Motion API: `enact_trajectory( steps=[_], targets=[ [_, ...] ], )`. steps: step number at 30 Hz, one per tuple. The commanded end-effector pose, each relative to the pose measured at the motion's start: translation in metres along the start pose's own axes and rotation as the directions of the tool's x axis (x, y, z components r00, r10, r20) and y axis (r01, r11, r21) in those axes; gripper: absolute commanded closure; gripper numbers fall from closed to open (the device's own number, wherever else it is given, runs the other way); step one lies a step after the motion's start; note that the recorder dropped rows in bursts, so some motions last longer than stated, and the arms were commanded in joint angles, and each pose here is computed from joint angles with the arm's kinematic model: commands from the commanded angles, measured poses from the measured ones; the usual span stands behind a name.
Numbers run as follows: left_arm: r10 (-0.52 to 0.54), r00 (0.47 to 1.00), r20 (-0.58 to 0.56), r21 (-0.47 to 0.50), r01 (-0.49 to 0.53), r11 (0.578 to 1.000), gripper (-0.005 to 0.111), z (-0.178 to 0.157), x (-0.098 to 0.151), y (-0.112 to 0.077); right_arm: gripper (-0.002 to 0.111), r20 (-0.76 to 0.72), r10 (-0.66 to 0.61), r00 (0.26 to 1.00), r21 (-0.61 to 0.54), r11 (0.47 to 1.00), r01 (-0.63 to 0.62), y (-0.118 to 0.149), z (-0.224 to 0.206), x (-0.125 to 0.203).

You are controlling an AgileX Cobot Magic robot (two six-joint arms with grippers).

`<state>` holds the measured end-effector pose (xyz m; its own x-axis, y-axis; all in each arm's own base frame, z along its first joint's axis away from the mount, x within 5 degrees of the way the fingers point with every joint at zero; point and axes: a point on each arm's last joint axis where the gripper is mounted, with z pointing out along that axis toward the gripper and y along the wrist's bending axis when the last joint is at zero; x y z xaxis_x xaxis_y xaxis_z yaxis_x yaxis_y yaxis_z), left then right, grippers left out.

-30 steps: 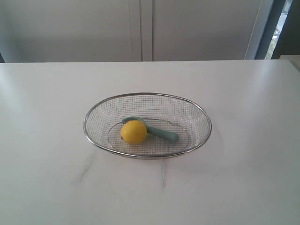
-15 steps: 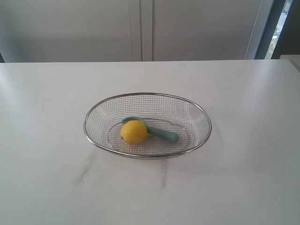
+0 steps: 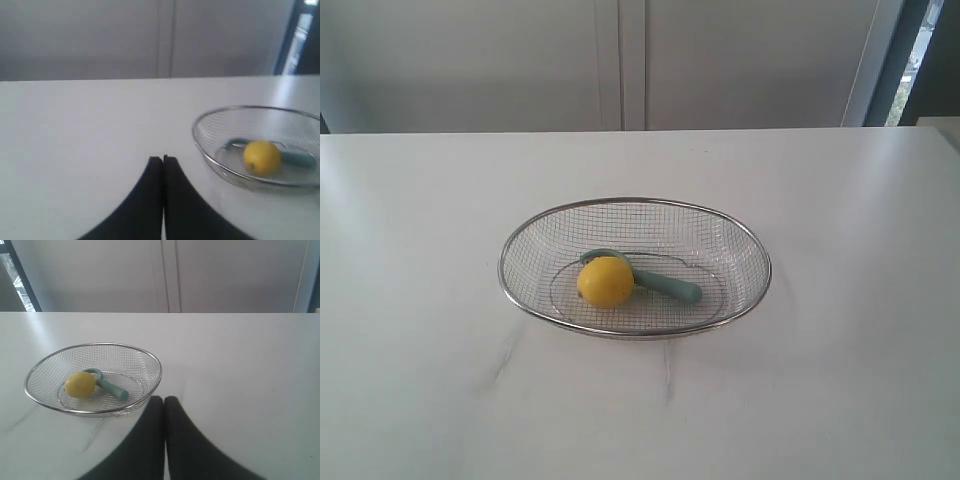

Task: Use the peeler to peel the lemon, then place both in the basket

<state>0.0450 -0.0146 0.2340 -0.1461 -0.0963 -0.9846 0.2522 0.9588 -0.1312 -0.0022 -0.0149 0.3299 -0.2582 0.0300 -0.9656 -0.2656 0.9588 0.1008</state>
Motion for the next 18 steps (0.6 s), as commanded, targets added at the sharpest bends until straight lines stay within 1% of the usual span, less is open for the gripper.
enact_trajectory(
  steps=[1, 3, 4, 5, 7, 8, 9, 11, 13, 16, 18],
  targets=[
    [-0.089, 0.993, 0.078, -0.12, 0.098, 0.988, 0.107, 0.011, 0.022, 0.011, 0.108, 0.0, 0.002, 1.0, 0.002, 1.0, -0.002, 0.0, 0.0, 0.001],
    [-0.069, 0.996, 0.059, -0.157, 0.078, 0.985, 0.107, 0.015, 0.038, 0.016, 0.108, 0.0, 0.002, 1.0, 0.002, 1.0, -0.002, 0.0, 0.0, 0.001],
    [-0.042, 0.997, 0.062, -0.165, 0.052, 0.985, 0.107, 0.015, 0.039, 0.017, 0.108, 0.0, 0.002, 1.0, 0.002, 1.0, -0.002, 0.0, 0.0, 0.001],
    [-0.005, 1.0, 0.024, -0.173, 0.009, 0.985, 0.107, 0.014, 0.042, 0.017, 0.108, 0.0, 0.002, 1.0, 0.002, 1.0, -0.002, 0.0, 0.0, 0.001],
    [0.012, 0.993, -0.113, -0.182, -0.033, 0.983, 0.107, 0.013, 0.055, 0.018, 0.108, 0.0, 0.002, 1.0, 0.002, 1.0, -0.002, 0.0, 0.0, 0.001],
    [0.014, 0.982, -0.188, -0.187, -0.05, 0.981, 0.107, 0.012, 0.061, 0.019, 0.108, 0.0, 0.002, 1.0, 0.002, 1.0, -0.002, 0.0, 0.0, 0.001],
    [0.017, 0.974, -0.226, -0.188, -0.061, 0.98, 0.107, 0.011, 0.065, 0.019, 0.108, 0.0, 0.002, 1.0, 0.002, 1.0, -0.002, 0.0, 0.0, 0.001],
    [0.061, 0.973, -0.223, -0.179, -0.102, 0.979, 0.107, 0.012, 0.064, 0.02, 0.108, 0.0, 0.002, 1.0, 0.002, 1.0, -0.002, 0.0, 0.0, 0.001],
    [0.08, 0.972, -0.219, -0.175, -0.12, 0.977, 0.107, 0.012, 0.063, 0.019, 0.108, 0.0, 0.002, 1.0, 0.002, 1.0, -0.002, 0.0, 0.0, 0.001],
    [0.075, 0.973, -0.218, -0.174, -0.114, 0.978, 0.107, 0.012, 0.063, 0.019, 0.108, 0.0, 0.002, 1.0, 0.002, 1.0, -0.002, 0.0, 0.0, 0.001],
    [0.086, 0.972, -0.219, -0.156, -0.122, 0.98, 0.107, 0.012, 0.063, 0.018, 0.108, 0.0, 0.002, 1.0, 0.002, 1.0, -0.002, 0.0, 0.0, 0.001]
  ],
)
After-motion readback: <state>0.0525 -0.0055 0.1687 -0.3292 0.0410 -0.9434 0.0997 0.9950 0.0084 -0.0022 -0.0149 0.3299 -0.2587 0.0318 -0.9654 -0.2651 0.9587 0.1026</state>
